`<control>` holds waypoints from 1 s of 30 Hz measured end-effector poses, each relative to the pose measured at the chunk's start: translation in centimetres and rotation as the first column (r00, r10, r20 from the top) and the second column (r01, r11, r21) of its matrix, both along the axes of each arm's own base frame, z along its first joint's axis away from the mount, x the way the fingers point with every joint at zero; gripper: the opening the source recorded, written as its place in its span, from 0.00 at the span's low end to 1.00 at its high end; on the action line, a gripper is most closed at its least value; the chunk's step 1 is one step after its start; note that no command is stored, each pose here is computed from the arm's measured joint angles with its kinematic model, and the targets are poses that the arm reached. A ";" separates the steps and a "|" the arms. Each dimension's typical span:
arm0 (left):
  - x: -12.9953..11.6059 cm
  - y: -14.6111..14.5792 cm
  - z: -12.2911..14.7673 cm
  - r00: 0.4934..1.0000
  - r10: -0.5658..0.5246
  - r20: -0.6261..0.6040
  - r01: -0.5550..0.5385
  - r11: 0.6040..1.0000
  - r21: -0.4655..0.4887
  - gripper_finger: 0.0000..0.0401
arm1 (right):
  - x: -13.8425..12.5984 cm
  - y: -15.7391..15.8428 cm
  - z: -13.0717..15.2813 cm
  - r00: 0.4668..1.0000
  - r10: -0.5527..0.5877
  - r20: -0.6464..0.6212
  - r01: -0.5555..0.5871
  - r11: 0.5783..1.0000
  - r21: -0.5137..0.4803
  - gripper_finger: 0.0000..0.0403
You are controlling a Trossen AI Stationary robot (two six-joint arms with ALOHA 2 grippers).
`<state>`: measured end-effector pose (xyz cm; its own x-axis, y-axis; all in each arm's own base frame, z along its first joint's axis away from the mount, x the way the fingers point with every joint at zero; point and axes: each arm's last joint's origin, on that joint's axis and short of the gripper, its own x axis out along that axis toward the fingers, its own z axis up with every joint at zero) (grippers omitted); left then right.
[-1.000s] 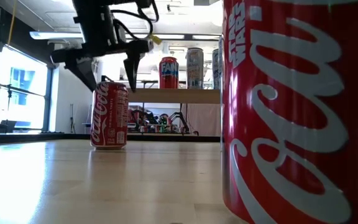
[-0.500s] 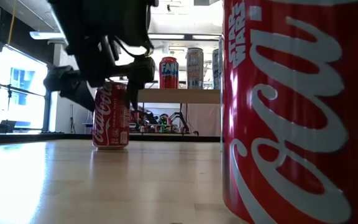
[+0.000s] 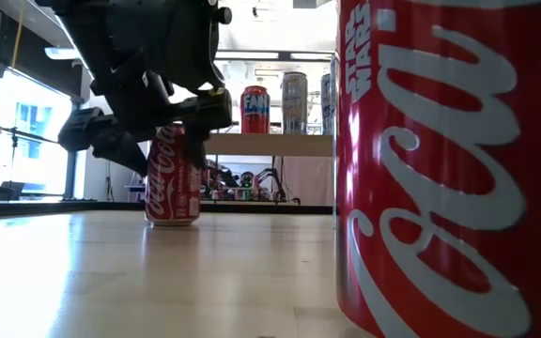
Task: Place canned beverage on shelf
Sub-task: Put the top red white soda can on the shelf
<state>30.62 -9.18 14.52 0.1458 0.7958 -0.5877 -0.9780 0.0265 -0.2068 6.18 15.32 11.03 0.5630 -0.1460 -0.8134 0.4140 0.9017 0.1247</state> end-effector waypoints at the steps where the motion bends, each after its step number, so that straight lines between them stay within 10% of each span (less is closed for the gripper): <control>1: 0.0 0.0 0.0 1.000 0.005 0.009 -0.005 1.000 0.000 0.64 | 0.0 0.0 0.0 1.000 0.000 0.000 0.000 1.000 0.000 0.84; 30: 0.0 2.5 12.8 0.998 -0.041 -0.055 0.051 0.979 0.199 0.61 | 0.0 0.0 0.0 1.000 0.000 0.000 0.000 1.000 0.000 0.84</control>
